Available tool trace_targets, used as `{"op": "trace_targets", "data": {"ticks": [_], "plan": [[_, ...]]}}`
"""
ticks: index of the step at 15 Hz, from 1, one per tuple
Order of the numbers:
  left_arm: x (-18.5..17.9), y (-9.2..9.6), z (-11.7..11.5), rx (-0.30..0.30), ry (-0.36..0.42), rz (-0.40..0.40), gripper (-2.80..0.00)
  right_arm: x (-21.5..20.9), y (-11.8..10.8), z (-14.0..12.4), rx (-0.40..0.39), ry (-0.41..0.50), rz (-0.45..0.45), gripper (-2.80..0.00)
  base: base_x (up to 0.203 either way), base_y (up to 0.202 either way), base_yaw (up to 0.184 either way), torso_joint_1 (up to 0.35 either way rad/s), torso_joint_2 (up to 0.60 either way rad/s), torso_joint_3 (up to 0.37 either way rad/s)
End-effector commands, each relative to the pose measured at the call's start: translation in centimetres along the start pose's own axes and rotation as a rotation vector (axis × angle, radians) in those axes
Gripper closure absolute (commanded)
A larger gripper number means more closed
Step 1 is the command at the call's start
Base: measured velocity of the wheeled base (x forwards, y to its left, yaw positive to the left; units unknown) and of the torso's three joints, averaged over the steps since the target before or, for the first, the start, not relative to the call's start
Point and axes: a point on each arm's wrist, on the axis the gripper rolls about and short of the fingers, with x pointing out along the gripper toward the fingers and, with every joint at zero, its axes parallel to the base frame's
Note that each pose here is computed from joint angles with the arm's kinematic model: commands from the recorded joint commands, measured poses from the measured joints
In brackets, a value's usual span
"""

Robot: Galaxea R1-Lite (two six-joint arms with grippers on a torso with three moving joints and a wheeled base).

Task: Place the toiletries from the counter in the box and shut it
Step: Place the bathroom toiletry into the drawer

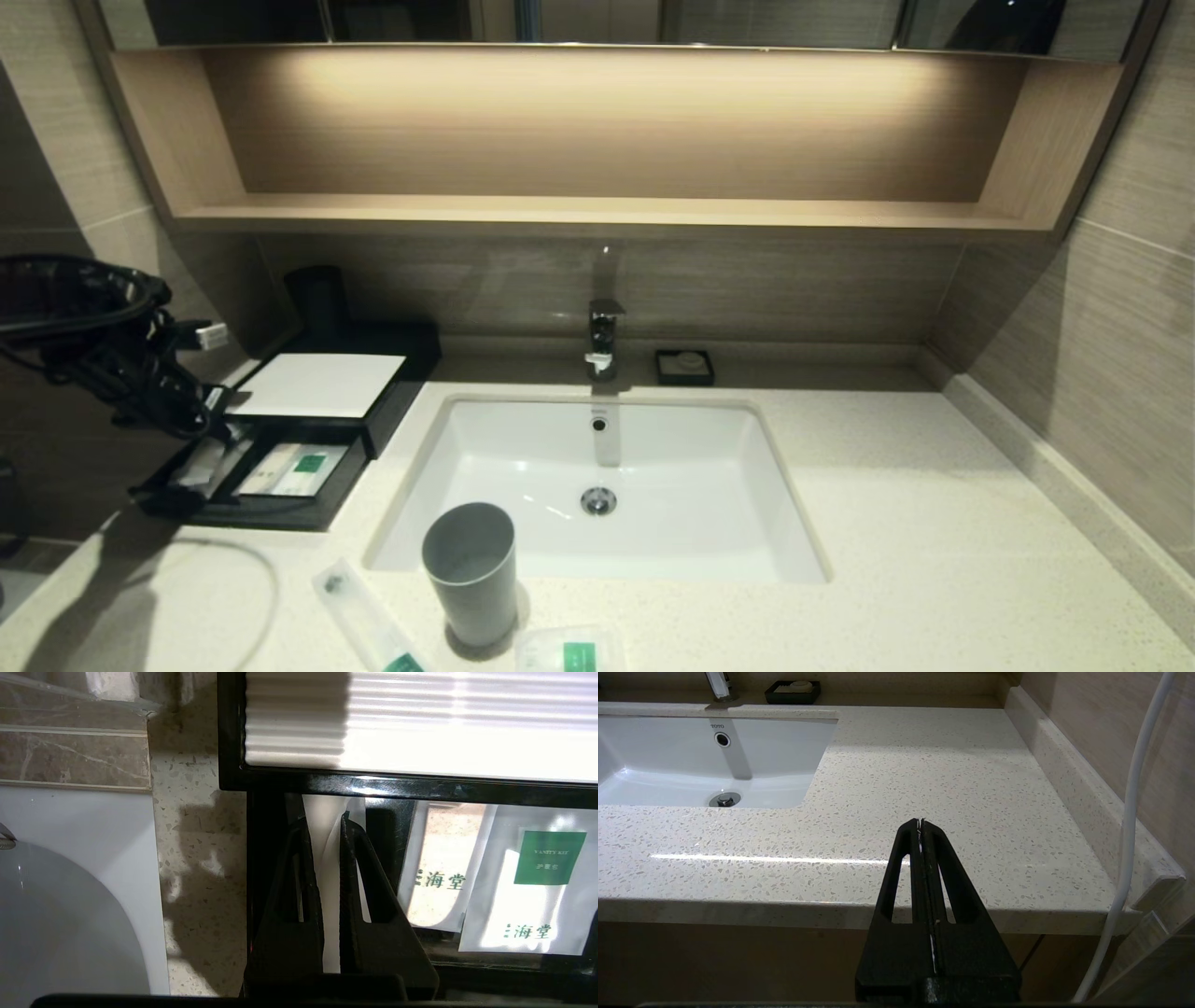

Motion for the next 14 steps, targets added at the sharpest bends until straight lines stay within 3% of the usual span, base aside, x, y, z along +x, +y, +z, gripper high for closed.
{"op": "trace_targets", "data": {"ticks": [1, 10, 14], "plan": [[0.58, 0.04, -0.2, 0.004, 0.018, -0.008, 0.0, 0.02, 0.0, -0.04, 0.0, 0.002, 0.001, 0.0, 0.0, 0.0, 0.0, 0.0, 0.0, 0.0], [0.42, 0.01, -0.2, 0.008, 0.018, -0.008, 0.0, 0.01, 0.0, -0.04, 0.0, 0.001, 0.001, 0.0, 0.0, 0.0, 0.0, 0.0, 0.0, 0.0], [-0.04, -0.07, -0.18, 0.054, 0.014, -0.01, 0.0, 0.02, 0.0, -0.04, 0.0, 0.002, 0.001, 0.0, 0.0, 0.0, 0.0, 0.0, 0.0, 0.0]]}}
